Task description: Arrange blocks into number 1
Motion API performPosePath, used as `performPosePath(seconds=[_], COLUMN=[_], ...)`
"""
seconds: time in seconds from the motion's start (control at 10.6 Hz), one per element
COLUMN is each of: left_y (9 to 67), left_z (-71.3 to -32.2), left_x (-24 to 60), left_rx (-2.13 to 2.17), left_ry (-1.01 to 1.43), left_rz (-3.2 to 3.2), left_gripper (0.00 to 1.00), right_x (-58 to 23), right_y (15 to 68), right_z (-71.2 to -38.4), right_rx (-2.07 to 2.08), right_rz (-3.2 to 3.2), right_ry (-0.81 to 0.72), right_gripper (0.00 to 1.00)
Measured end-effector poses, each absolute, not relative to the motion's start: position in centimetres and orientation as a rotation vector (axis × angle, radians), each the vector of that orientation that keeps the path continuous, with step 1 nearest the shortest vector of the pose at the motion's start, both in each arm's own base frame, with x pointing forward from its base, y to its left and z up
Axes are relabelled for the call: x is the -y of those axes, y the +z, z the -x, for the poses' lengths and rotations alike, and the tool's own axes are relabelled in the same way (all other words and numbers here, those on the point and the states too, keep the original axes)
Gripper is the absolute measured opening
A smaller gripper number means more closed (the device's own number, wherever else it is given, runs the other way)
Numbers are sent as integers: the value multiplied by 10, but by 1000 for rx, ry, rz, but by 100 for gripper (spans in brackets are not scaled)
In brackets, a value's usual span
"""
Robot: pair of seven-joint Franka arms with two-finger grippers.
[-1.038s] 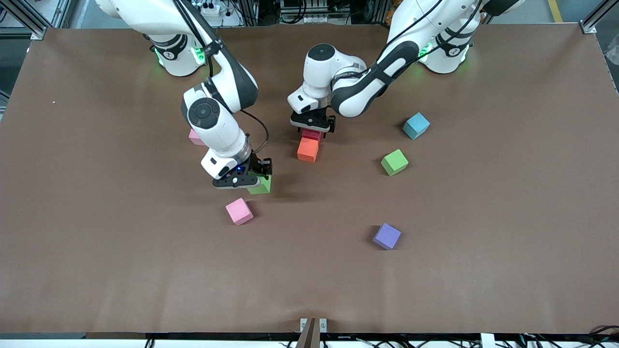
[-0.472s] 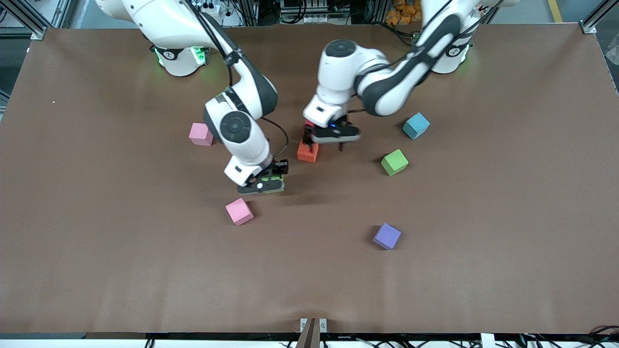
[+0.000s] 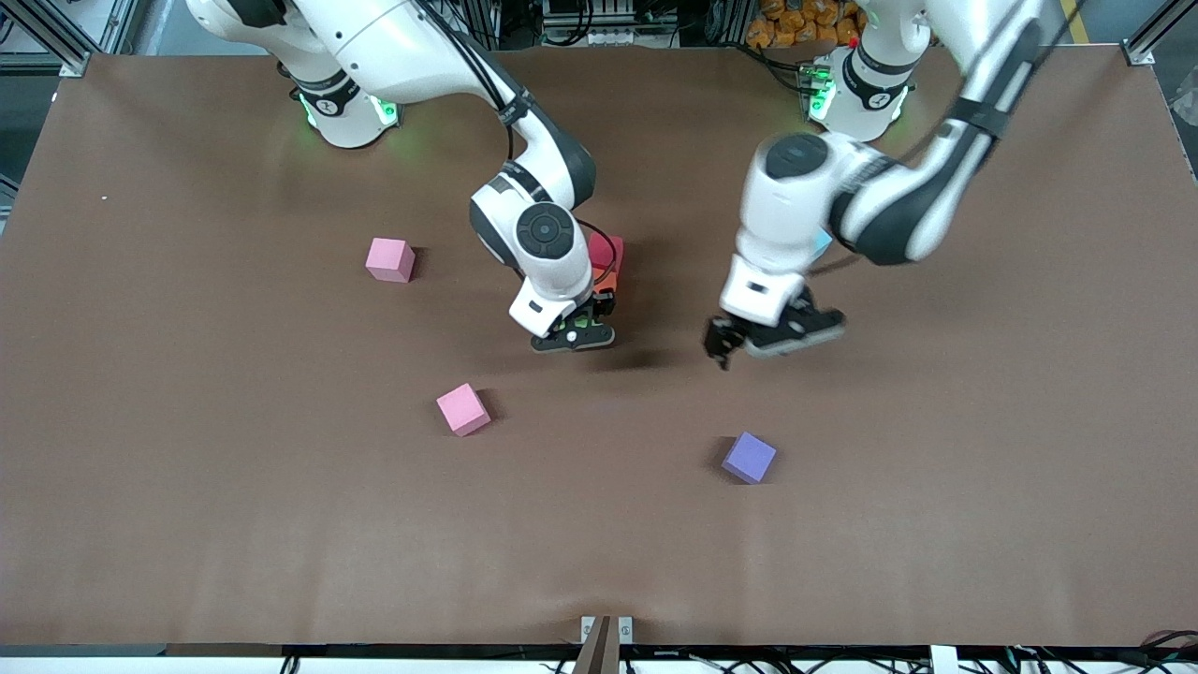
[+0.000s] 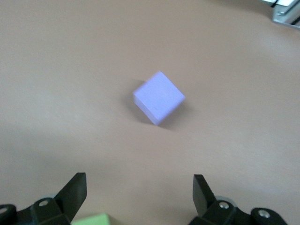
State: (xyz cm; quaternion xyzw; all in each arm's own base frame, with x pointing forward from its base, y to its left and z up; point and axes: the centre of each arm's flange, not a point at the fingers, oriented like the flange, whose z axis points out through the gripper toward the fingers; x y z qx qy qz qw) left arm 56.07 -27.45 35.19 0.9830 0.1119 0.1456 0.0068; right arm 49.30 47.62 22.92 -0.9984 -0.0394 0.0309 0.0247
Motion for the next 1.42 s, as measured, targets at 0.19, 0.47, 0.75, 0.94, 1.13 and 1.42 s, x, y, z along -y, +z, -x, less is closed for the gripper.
performPosePath(seconds=[0.19, 0.47, 0.75, 0.94, 1.13, 1.42], left_y=[342, 291, 252, 238, 229, 213], left_z=[-586, -574, -552, -535, -526, -510], left_x=[218, 205, 214, 216, 217, 219], left_rx=[-252, -212, -273, -311, -334, -356], left_ry=[173, -193, -408, -483, -519, -527], left_rz=[-3071, -3063, -3024, -3013, -2996, -2993], left_gripper=[100, 100, 100, 100, 100, 100], right_x=[-475, -474, -483, -490, -491, -492], right_y=[225, 226, 213, 207, 206, 209], right_z=[-494, -495, -483, -476, -475, -476], right_rx=[-24, -154, -193, -185, -189, -204], right_rz=[3073, 3043, 3058, 3066, 3067, 3063], right_ry=[136, 177, 210, 211, 212, 205], right_gripper=[59, 59, 59, 59, 70, 100])
